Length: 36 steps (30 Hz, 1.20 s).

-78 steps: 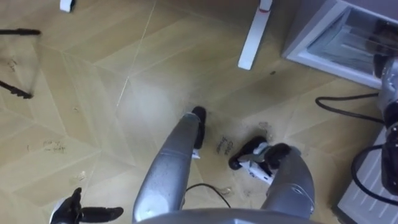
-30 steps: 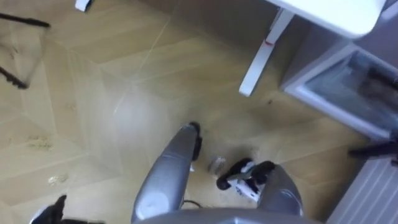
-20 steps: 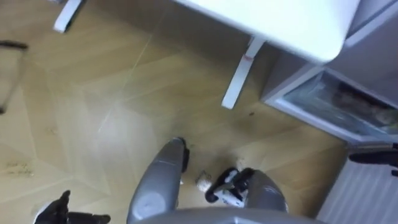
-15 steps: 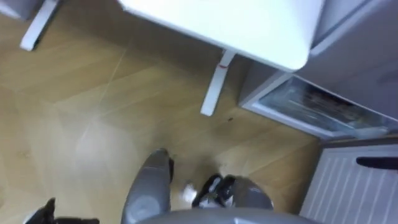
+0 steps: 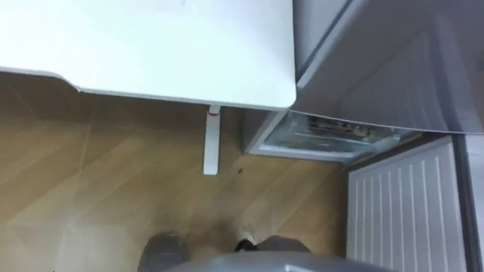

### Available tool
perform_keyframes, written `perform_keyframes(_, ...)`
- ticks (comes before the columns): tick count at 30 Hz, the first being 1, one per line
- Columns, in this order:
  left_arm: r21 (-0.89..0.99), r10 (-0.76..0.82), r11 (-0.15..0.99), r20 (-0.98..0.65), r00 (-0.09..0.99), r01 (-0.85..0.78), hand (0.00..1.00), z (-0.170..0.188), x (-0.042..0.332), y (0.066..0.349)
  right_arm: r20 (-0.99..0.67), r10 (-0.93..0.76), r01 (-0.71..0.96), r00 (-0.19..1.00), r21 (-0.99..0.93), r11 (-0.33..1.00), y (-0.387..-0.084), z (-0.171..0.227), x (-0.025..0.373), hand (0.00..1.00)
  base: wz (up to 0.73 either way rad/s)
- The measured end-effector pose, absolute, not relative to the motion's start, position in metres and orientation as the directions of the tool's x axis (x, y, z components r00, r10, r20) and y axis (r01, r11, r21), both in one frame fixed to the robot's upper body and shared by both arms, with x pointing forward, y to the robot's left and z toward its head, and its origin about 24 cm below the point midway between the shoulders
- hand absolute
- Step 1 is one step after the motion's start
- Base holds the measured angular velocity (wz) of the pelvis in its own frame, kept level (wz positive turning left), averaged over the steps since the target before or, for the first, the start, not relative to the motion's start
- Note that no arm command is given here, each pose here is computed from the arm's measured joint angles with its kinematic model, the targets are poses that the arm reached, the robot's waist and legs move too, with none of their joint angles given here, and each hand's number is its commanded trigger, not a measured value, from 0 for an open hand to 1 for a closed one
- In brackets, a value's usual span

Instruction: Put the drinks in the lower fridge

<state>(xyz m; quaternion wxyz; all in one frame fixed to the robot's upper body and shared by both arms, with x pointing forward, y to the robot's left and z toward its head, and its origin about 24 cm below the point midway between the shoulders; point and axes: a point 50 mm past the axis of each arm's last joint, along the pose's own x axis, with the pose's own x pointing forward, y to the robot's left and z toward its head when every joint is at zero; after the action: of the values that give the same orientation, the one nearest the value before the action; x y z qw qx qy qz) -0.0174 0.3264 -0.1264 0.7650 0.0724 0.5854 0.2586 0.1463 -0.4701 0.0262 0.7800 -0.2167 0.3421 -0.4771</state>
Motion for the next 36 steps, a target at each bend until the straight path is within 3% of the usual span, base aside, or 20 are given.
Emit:
perform_keyframes(13, 0.397, 0.499, 0.834, -0.839, 0.218, -0.383, 0.0, -0.127, -0.004, 0.323, -0.242, -0.958, 0.778, 0.153, -0.569, 0.268, -0.484, 0.033, 0.114, 0.0, -0.04)
perform_keyframes(27, 0.38, 0.46, 0.867, -0.859, 0.226, -0.323, 0.0, -0.128, -0.01, 0.319, -0.548, -0.836, 0.879, -0.012, -0.405, 0.253, -0.451, -0.039, 0.048, 0.0, -0.1)
perform_keyframes(36, 0.389, 0.449, 0.879, -0.869, 0.208, -0.276, 0.0, -0.127, -0.016, 0.323, -0.599, -0.801, 0.942, -0.021, -0.281, 0.186, -0.451, -0.042, 0.041, 0.0, -0.01)
